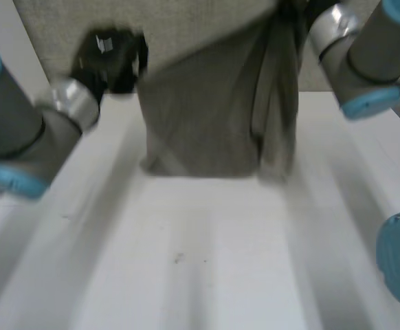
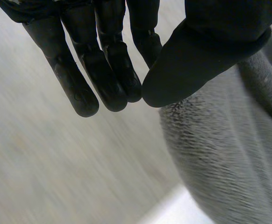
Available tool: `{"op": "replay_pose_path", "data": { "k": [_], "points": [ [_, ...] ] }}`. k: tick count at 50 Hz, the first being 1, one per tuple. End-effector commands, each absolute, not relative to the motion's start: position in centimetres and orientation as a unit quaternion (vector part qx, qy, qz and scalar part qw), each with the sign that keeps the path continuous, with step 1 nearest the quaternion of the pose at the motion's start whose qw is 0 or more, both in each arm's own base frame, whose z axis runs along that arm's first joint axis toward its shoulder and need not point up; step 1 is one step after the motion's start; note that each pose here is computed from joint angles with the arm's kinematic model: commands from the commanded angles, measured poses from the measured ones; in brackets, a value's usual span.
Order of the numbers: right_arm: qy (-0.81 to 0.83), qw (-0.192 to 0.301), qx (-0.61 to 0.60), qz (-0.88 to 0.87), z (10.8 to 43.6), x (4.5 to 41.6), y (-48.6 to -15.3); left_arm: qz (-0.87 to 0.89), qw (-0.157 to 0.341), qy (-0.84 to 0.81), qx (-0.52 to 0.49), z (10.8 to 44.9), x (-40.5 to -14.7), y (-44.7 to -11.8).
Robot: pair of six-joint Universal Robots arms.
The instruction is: Fold the towel.
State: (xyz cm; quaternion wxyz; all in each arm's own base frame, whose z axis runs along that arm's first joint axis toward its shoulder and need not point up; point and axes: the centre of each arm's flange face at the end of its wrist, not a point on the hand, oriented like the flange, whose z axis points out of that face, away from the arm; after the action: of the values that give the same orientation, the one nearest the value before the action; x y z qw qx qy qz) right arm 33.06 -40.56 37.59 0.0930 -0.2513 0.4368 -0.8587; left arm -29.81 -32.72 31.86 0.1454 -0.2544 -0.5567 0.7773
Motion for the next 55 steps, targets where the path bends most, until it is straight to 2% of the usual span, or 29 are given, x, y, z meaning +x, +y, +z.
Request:
{"op": "replay_pose_path", "data": {
  "k": [1, 4, 5, 6, 7, 8, 9, 10, 11, 12, 13, 14, 15, 16, 17, 18, 19, 20, 21, 22, 23, 25, 28, 31, 36, 44, 55],
  "points": [
    [0.345, 0.091, -0.227, -0.906, 44.5, 32.5, -37.3, 0.881, 0.162, -0.419, -0.152, 41.9, -30.1, -34.8],
    [0.369, 0.096, -0.238, -0.893, 43.7, 32.8, -37.1, 0.879, 0.179, -0.421, -0.134, 42.2, -30.0, -34.8],
    [0.402, 0.103, -0.254, -0.874, 42.3, 33.1, -37.1, 0.879, 0.179, -0.421, -0.134, 42.2, -30.0, -34.8],
    [0.435, 0.108, -0.272, -0.851, 40.7, 33.5, -36.9, 0.869, 0.187, -0.437, -0.134, 41.3, -30.1, -34.8],
    [0.436, 0.108, -0.272, -0.851, 40.7, 33.5, -36.9, 0.852, 0.189, -0.467, -0.14, 39.5, -30.3, -34.7],
    [0.463, 0.109, -0.292, -0.83, 39.2, 33.8, -36.7, 0.852, 0.189, -0.467, -0.14, 39.4, -30.3, -34.7],
    [0.489, 0.106, -0.314, -0.807, 37.5, 34.0, -36.7, 0.83, 0.187, -0.504, -0.15, 37.0, -30.3, -34.5],
    [0.489, 0.106, -0.314, -0.806, 37.5, 34.0, -36.7, 0.806, 0.184, -0.539, -0.159, 34.4, -30.2, -34.2],
    [0.515, 0.101, -0.337, -0.782, 35.7, 34.1, -36.6, 0.806, 0.184, -0.54, -0.159, 34.4, -30.2, -34.2],
    [0.515, 0.101, -0.337, -0.781, 35.6, 34.2, -36.6, 0.782, 0.181, -0.572, -0.166, 31.9, -30.0, -33.7],
    [0.545, 0.094, -0.358, -0.752, 33.6, 34.1, -36.5, 0.758, 0.177, -0.604, -0.172, 29.6, -29.7, -33.0],
    [0.576, 0.087, -0.378, -0.719, 31.2, 34.1, -36.5, 0.758, 0.177, -0.604, -0.172, 29.6, -29.7, -33.0],
    [0.577, 0.087, -0.378, -0.719, 31.2, 34.1, -36.5, 0.733, 0.173, -0.633, -0.178, 27.2, -29.4, -32.2],
    [0.608, 0.083, -0.397, -0.682, 28.7, 34.0, -36.3, 0.733, 0.173, -0.634, -0.178, 27.2, -29.4, -32.2],
    [0.638, 0.08, -0.415, -0.644, 26.1, 33.8, -35.9, 0.708, 0.17, -0.661, -0.183, 24.9, -29.0, -31.3],
    [0.638, 0.08, -0.416, -0.643, 26.1, 33.8, -35.9, 0.681, 0.165, -0.689, -0.188, 22.6, -28.5, -30.3],
    [0.666, 0.08, -0.428, -0.606, 23.6, 33.5, -35.5, 0.68, 0.165, -0.689, -0.188, 22.6, -28.5, -30.2],
    [0.666, 0.08, -0.429, -0.605, 23.6, 33.5, -35.5, 0.658, 0.159, -0.71, -0.195, 20.7, -28.1, -29.3],
    [0.692, 0.084, -0.439, -0.567, 21.0, 33.2, -34.9, 0.634, 0.15, -0.731, -0.204, 18.9, -27.6, -28.2],
    [0.714, 0.088, -0.446, -0.532, 18.7, 32.9, -34.2, 0.633, 0.15, -0.731, -0.204, 18.8, -27.6, -28.2],
    [0.715, 0.088, -0.446, -0.531, 18.7, 32.9, -34.2, 0.611, 0.14, -0.748, -0.217, 17.1, -27.2, -27.2],
    [0.744, 0.098, -0.454, -0.481, 15.3, 32.3, -33.0, 0.592, 0.131, -0.761, -0.232, 15.9, -27.0, -26.2],
    [0.753, 0.1, -0.452, -0.468, 14.3, 31.9, -32.6, 0.568, 0.12, -0.769, -0.267, 14.5, -27.1, -24.3],
    [0.755, 0.103, -0.446, -0.47, 13.5, 31.6, -32.3, 0.567, 0.115, -0.766, -0.28, 14.5, -27.2, -23.6],
    [0.748, 0.121, -0.398, -0.517, 16.2, 30.9, -31.9, 0.582, 0.118, -0.755, -0.277, 15.9, -27.2, -23.4],
    [0.755, 0.155, -0.323, -0.549, 18.2, 29.4, -31.4, 0.607, 0.121, -0.737, -0.272, 17.9, -27.2, -23.3],
    [0.779, 0.151, -0.268, -0.546, 16.5, 26.8, -33.4, 0.621, 0.123, -0.729, -0.26, 19.0, -27.1, -23.9]
  ]
}}
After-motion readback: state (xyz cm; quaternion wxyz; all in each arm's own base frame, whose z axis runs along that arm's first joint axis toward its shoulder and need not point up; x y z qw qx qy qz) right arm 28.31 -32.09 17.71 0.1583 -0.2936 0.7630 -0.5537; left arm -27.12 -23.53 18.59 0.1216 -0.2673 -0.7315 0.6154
